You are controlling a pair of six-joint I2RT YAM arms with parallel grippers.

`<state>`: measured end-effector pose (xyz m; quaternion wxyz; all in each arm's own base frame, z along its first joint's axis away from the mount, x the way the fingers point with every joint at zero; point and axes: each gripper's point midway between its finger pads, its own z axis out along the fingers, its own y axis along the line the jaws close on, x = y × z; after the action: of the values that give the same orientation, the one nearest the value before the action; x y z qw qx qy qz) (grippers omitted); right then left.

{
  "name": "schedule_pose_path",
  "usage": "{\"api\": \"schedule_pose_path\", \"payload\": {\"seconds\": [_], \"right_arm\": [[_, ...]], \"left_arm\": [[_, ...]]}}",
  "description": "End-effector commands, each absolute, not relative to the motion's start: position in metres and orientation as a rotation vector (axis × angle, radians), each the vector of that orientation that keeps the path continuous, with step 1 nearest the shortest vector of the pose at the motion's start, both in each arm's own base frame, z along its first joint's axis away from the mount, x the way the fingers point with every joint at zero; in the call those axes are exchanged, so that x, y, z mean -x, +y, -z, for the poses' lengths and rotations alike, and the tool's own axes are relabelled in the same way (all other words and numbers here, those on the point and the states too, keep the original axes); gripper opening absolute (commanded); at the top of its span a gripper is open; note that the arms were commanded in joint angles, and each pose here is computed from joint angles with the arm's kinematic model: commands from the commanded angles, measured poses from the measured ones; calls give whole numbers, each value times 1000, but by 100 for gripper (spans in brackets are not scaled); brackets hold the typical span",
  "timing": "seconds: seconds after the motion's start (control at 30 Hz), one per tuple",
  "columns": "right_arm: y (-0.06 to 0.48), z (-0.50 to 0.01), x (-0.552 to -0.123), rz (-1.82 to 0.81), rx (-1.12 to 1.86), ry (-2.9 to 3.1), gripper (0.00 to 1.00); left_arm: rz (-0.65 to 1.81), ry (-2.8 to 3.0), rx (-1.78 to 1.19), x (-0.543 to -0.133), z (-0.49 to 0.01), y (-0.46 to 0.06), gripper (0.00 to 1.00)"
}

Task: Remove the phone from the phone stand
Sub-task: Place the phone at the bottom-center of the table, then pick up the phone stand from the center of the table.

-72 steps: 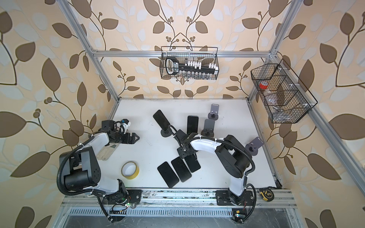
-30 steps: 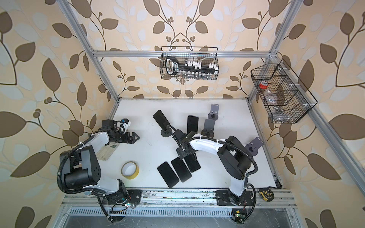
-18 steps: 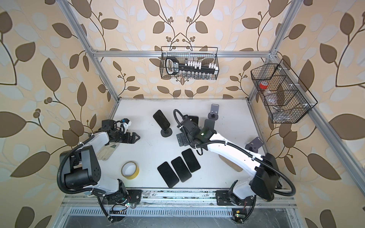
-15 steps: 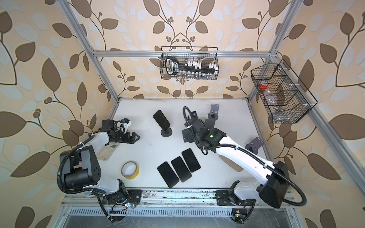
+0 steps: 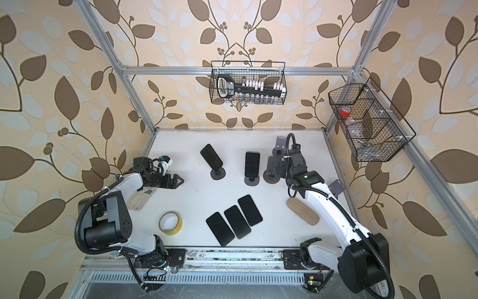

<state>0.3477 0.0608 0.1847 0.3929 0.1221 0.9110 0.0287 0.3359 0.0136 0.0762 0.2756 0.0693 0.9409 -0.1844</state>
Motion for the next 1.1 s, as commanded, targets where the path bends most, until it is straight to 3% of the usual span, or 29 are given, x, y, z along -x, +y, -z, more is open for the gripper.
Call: {"api": "schedule_pose_path", "payload": {"seconds": [0.0,0.67,1.07], "right_arm": [[76,-185,-360,-135,-245,2330,100],[91,-125,-401,-63,-282,2507,100],[96,-97,-410,-29,-263,2569,87]], "left_arm": [[502,2496,-218,-342,-88,13,99],[517,2497,-227,-342,-88,11,99],[517,2484,-238,-342,-91,10,99]]}}
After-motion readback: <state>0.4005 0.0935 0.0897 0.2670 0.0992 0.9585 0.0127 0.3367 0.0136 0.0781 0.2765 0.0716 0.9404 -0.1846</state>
